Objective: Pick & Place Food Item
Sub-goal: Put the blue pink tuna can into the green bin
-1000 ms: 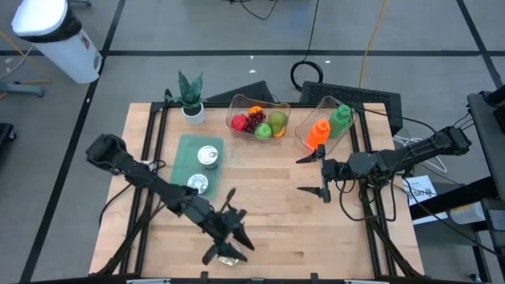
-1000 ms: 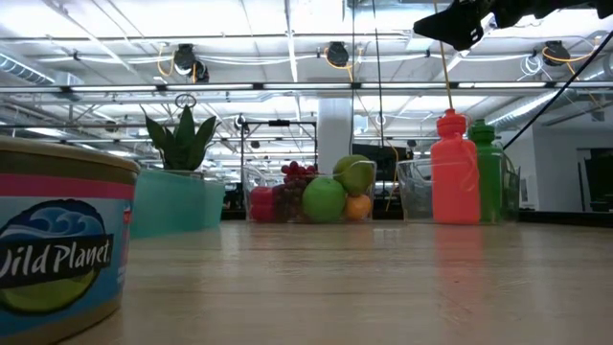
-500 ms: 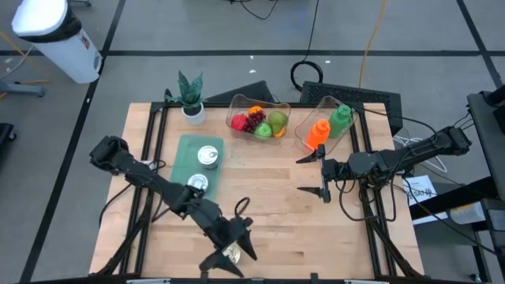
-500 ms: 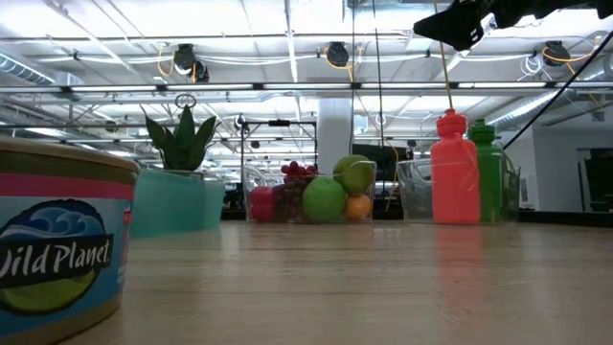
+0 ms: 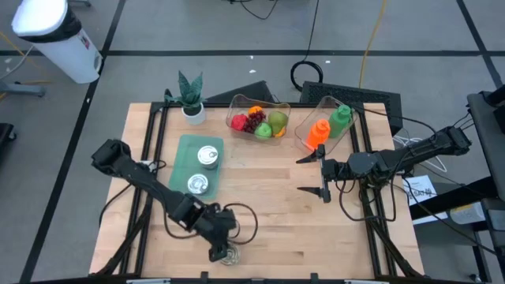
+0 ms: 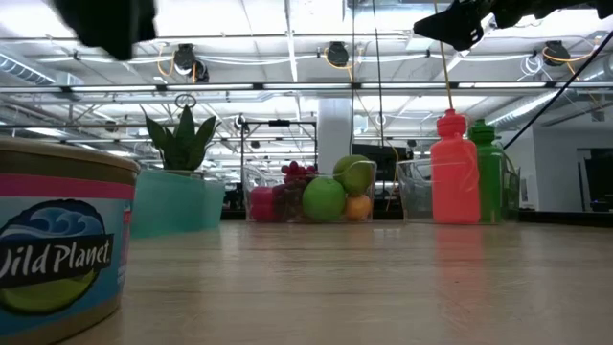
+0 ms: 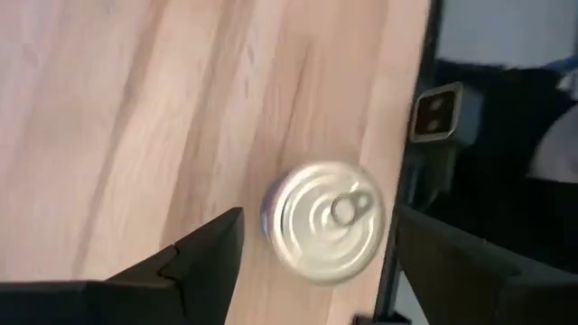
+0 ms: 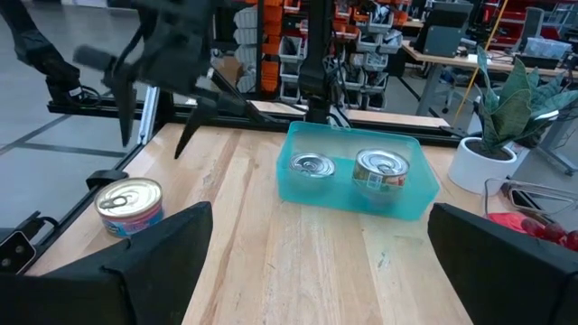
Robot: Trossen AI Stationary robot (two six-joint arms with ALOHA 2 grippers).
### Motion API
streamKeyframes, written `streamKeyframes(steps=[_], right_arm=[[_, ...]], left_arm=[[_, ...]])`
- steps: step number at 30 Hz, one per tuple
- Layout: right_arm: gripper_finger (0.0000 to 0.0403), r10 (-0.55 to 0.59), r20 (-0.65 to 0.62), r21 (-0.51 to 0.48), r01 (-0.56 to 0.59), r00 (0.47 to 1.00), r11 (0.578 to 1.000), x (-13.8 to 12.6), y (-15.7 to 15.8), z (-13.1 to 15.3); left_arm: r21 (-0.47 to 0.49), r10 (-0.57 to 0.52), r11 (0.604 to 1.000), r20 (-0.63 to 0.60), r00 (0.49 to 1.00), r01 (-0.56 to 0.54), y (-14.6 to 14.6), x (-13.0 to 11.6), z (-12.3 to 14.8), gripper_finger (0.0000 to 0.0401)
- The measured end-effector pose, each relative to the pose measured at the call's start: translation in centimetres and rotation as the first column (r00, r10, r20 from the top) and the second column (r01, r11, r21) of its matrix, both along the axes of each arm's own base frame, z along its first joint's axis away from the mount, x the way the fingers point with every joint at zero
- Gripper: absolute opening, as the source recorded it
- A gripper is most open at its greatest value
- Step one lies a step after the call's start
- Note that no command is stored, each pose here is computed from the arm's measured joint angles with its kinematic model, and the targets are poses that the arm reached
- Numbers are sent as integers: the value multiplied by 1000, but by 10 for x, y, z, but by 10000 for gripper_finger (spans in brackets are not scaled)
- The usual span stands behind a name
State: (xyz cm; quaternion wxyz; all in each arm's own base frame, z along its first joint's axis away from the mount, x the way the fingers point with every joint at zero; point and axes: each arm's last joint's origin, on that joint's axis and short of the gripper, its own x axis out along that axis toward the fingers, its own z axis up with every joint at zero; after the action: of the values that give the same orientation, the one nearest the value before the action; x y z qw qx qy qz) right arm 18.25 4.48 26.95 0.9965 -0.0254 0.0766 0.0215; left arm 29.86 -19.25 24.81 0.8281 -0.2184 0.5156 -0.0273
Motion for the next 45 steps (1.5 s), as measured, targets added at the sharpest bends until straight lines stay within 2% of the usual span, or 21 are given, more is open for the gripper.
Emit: streamKeyframes(steps=[7,14,18,26,37,45], right_arm=[[394,0,0,0,0,1000,1000,0,0,0],[394,0,0,1,0,1000,1000,0,0,0],[394,-1,0,11,1,1000,1000,0,0,0],[394,-1,0,12,1,1000,1000,0,0,0],[394,-1,0,11,1,1000,1000,0,0,0],[394,-1,0,11,1,1000,1000,0,0,0]], left_arm=[[33,16,999,-92,996,-13,-17,7,-37,285],[77,13,997,-173,985,0,-18,16,-70,270],[62,-22,998,-141,990,31,-19,22,-72,255],[97,-56,993,-151,987,71,-13,23,-74,218],[68,-67,995,-127,990,77,-12,25,-77,157],[79,-79,993,-126,989,90,-9,26,-77,94]])
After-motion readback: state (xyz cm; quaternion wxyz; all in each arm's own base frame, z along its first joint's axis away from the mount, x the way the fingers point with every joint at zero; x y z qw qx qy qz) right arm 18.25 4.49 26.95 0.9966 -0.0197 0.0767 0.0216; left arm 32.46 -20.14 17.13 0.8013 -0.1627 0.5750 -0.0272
